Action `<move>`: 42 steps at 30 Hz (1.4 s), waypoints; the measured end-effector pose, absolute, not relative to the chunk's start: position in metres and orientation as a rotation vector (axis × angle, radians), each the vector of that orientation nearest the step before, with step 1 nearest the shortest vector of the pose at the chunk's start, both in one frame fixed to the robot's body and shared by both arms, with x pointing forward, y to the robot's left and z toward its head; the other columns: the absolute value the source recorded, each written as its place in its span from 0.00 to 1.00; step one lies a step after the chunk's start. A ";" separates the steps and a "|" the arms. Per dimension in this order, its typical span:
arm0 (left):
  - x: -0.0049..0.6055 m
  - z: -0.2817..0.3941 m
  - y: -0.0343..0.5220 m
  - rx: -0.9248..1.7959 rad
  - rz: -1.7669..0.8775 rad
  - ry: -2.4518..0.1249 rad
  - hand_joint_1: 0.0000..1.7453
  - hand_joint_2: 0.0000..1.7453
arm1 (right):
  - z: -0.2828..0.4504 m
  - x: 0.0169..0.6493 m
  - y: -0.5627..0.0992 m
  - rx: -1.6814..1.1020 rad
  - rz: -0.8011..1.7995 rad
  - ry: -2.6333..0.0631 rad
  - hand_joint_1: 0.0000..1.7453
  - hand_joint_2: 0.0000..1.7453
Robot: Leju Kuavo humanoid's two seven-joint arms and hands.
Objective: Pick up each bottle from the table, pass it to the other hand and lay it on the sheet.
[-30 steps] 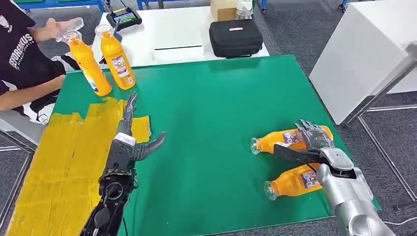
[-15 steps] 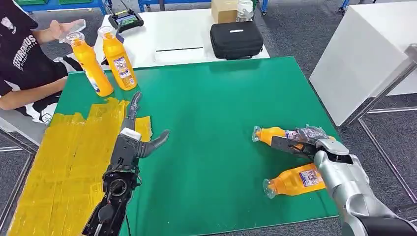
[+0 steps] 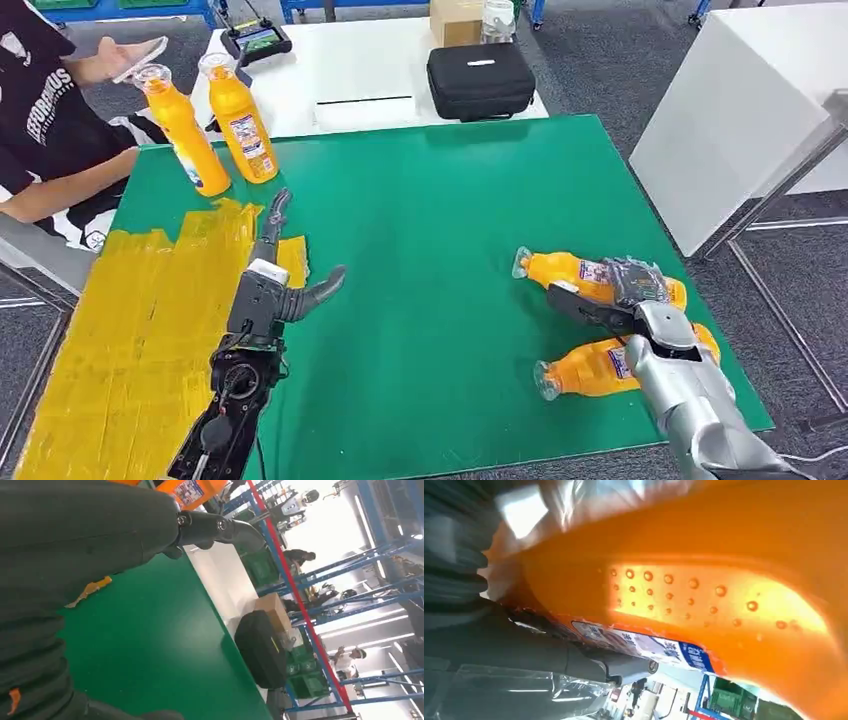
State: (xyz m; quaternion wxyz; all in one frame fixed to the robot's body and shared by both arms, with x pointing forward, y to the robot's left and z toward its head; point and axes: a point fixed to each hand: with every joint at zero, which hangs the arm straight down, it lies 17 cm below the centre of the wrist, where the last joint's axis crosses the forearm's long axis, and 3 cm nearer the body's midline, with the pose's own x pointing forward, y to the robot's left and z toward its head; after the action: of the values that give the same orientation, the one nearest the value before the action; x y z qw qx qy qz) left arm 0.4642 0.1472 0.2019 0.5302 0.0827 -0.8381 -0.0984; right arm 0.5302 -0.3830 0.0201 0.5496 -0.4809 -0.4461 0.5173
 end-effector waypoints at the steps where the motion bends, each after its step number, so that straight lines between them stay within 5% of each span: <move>1: 0.464 0.202 0.147 0.196 -0.234 -2.000 0.00 1.00 | 0.018 0.528 -0.381 -1.128 1.218 -1.056 1.00 1.00; 19: 0.464 0.201 0.142 0.180 -0.231 -1.990 0.00 1.00 | 0.054 0.528 -0.357 -1.118 0.973 -1.247 1.00 1.00; 33: 0.464 0.198 0.146 0.203 -0.199 -1.989 0.00 1.00 | 0.183 0.509 -0.313 -1.082 0.443 -1.827 1.00 1.00; 42: 0.460 0.199 0.130 0.138 -0.230 -2.002 0.00 1.00 | 0.213 0.489 -0.264 -0.479 0.042 -2.048 1.00 1.00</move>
State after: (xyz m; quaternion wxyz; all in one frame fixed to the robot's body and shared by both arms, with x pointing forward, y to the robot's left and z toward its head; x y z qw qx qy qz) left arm 0.4595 0.1299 0.1993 0.5321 0.0579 -0.8392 -0.0965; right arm 0.4889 -0.2641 0.2129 0.4961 -0.1976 -0.8453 0.0175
